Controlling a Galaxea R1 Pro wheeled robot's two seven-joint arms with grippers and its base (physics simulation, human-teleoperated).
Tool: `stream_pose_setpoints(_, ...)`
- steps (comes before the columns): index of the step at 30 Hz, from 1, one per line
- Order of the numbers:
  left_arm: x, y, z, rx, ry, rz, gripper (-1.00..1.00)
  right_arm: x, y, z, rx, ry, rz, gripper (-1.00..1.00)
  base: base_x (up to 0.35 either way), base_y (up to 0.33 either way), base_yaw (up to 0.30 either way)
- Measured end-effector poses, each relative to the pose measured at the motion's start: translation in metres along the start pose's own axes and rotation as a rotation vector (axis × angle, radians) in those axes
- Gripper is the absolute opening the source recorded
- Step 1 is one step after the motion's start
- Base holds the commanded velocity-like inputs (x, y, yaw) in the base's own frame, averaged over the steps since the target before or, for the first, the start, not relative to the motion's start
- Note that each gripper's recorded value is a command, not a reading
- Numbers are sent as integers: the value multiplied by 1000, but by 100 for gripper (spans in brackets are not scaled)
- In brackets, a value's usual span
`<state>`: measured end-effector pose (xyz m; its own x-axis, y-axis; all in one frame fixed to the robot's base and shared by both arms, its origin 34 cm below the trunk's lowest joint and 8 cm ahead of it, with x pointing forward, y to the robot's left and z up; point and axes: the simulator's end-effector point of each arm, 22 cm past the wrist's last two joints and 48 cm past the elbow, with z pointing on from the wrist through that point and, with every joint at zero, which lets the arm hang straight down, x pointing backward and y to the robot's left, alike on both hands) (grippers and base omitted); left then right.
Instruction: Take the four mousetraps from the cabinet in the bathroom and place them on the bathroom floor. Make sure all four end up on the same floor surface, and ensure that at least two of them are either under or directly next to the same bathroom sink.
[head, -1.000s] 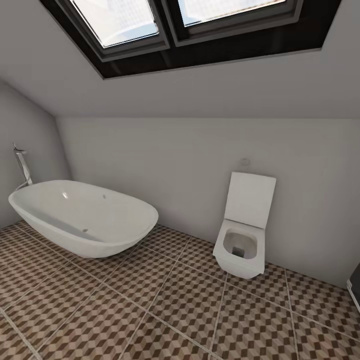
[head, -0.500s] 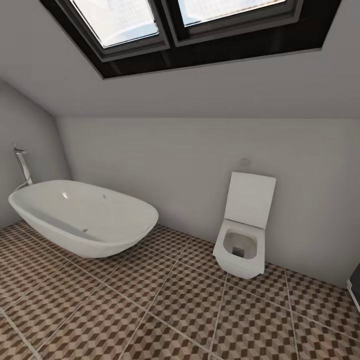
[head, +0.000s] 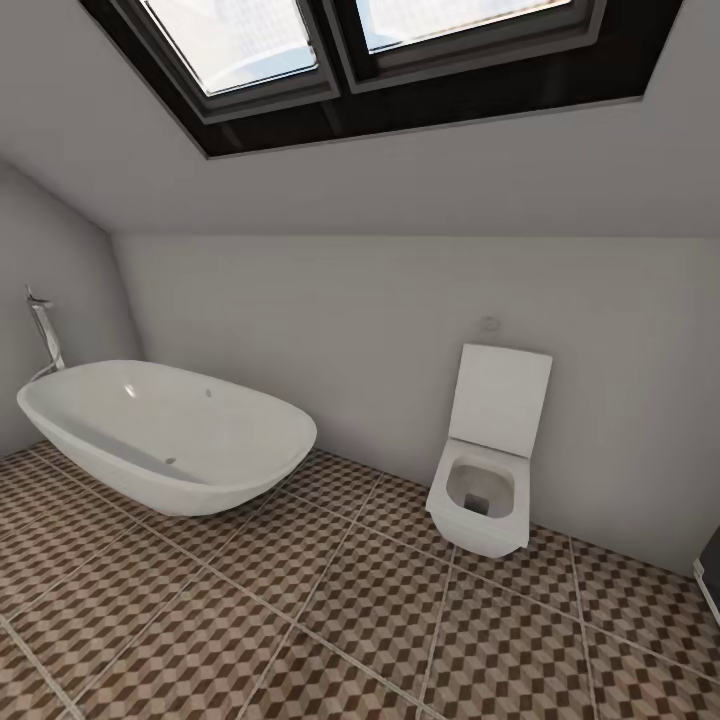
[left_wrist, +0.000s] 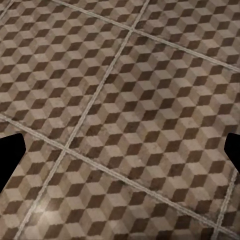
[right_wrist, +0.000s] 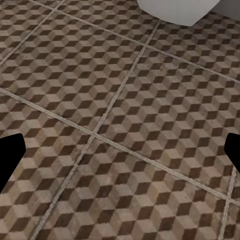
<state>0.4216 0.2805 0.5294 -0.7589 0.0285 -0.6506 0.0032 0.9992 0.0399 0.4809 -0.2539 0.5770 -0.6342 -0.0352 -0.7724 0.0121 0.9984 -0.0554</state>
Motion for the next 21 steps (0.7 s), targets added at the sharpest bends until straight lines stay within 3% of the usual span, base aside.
stream_pose_setpoints(13,8,-1,-1,1,17,-2,100,-1,2,0,-2,-4,4,100,0,0,-6)
stream_pose_setpoints(21,7,-1,-1,0,15,-2,100,-2,3,0,-3,-7,4,100,0,0,-191)
